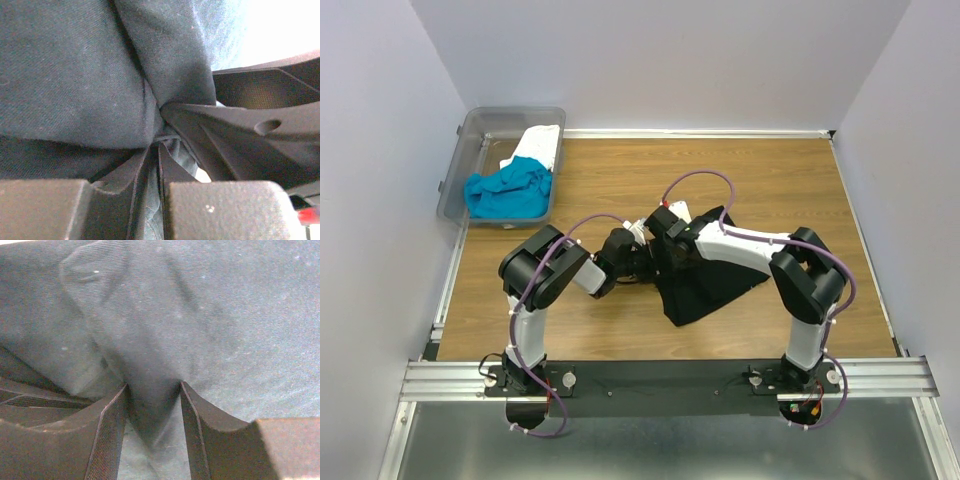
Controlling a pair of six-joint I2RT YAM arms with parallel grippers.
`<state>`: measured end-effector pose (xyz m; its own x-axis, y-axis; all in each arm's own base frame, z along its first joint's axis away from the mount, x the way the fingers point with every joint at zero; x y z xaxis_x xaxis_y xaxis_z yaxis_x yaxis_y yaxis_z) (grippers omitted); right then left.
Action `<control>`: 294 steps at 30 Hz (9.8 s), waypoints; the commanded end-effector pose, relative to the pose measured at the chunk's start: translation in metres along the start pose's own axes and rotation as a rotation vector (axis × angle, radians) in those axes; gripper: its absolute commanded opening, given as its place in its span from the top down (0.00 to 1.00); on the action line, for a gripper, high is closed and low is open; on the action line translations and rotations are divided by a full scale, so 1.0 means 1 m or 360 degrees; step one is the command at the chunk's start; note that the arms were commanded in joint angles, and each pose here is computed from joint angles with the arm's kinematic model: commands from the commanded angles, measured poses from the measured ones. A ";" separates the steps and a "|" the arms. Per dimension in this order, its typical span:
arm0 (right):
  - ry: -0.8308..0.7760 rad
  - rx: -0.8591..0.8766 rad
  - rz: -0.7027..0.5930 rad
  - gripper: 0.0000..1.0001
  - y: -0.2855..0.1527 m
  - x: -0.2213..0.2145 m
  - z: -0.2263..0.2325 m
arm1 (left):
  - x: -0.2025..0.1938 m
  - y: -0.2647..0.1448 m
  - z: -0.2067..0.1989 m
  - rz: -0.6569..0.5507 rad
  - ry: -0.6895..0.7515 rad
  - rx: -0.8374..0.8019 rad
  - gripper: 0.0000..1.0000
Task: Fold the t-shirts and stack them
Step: Fold the tshirt
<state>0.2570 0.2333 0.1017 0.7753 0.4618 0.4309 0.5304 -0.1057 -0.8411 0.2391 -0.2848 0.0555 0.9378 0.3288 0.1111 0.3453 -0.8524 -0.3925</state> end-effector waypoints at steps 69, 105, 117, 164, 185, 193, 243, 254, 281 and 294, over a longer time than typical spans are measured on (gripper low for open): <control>0.0263 0.0263 0.0102 0.99 -0.065 0.021 0.051 | -0.008 -0.006 0.018 0.0047 -0.0097 -0.0093 0.89; 0.0442 0.0446 -0.0201 0.41 -0.127 0.016 0.012 | -0.001 -0.037 -0.013 -0.0197 -0.0066 -0.0078 0.63; 0.0417 0.0241 -0.0254 0.40 -0.120 -0.021 -0.028 | -0.019 -0.100 -0.004 -0.0439 -0.0121 0.0264 0.30; 0.1017 0.1226 -0.0355 0.65 -0.052 -0.047 -0.098 | 0.026 -0.056 -0.084 -0.0175 0.0564 0.0437 0.59; 0.1202 0.1394 -0.0455 0.68 -0.021 -0.072 -0.106 | -0.003 -0.088 -0.006 -0.0198 0.0171 0.0447 0.82; 0.1158 0.1457 -0.0682 0.66 -0.032 0.017 -0.140 | 0.075 -0.075 -0.087 -0.0412 0.0445 0.0257 0.76; 0.1232 0.1718 -0.0258 0.66 0.110 -0.060 -0.098 | 0.079 -0.024 0.033 -0.0026 0.0153 0.0312 0.72; 0.1047 0.1790 -0.0506 0.64 0.018 -0.027 -0.106 | 0.059 -0.053 -0.031 -0.0051 0.0337 0.0186 0.66; 0.1148 0.1357 0.0018 0.63 0.003 -0.131 -0.067 | 0.056 -0.053 0.048 -0.0091 0.0189 0.0746 0.79; 0.0885 0.1476 -0.0021 0.61 -0.018 -0.056 0.039 | 0.158 -0.017 0.007 -0.0148 0.0523 0.0947 0.50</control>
<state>0.1769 0.2014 0.0745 0.9565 -0.0365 0.2895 0.2243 0.7266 -0.6495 0.3668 -0.2347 0.0899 0.8893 0.2499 0.3830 0.4530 -0.5969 -0.6622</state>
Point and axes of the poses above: each gripper's point midway between its finger pads, its own y axis out along the fingers, its own z axis along the line the jaws close on, x = y × z, the point moved 8 cm from there along -y, back along the fingers, and after that the axes turned 10 degrees about -y, right-handed, at the moved point
